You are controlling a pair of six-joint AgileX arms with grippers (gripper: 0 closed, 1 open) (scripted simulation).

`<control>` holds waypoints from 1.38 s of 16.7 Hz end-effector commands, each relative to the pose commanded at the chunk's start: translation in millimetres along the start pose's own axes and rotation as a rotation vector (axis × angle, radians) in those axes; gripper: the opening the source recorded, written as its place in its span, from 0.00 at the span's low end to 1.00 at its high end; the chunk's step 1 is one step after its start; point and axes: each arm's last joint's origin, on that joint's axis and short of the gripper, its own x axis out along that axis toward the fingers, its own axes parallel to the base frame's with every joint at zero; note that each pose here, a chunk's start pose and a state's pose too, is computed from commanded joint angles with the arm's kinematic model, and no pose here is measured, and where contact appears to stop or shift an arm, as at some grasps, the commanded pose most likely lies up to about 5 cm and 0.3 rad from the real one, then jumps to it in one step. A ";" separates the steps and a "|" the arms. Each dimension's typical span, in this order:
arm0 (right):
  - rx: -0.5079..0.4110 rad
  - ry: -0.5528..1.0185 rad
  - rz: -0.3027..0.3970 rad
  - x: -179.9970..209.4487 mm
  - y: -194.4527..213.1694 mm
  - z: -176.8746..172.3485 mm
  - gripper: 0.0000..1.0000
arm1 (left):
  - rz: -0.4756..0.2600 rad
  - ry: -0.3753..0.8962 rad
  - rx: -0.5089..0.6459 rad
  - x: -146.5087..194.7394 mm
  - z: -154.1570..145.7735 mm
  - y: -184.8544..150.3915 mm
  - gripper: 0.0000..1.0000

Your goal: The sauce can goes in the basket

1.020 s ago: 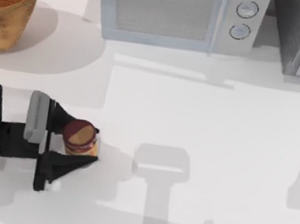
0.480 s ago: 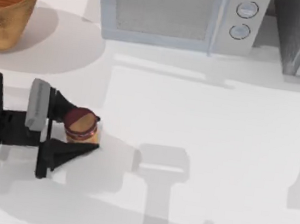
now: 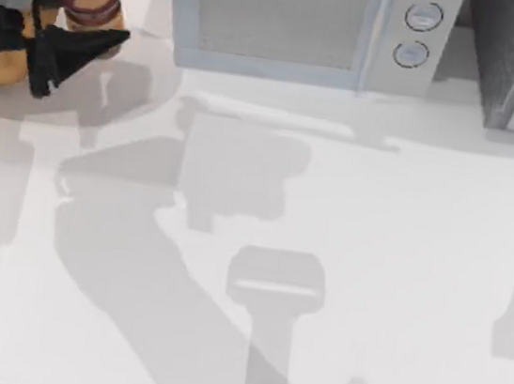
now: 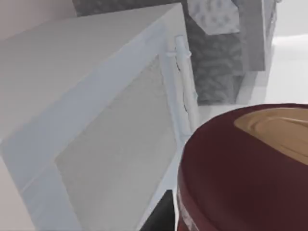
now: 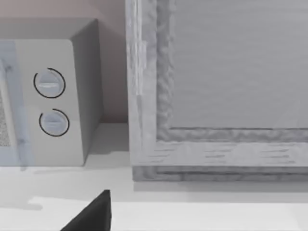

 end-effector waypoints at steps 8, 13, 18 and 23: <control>0.000 0.000 0.000 0.0 0.0 0.0 1.00 | 0.263 0.044 -0.025 -113.6 88.9 90.5 0.00; 0.000 0.000 0.000 0.0 0.0 0.0 1.00 | 0.379 0.074 -0.188 -180.0 72.9 93.5 0.00; 0.000 0.000 0.000 0.0 0.0 0.0 1.00 | 0.401 0.078 -0.219 -191.6 69.9 90.9 0.00; 0.000 0.000 0.000 0.0 0.0 0.0 1.00 | 0.399 0.080 -0.218 -184.3 66.8 93.3 0.00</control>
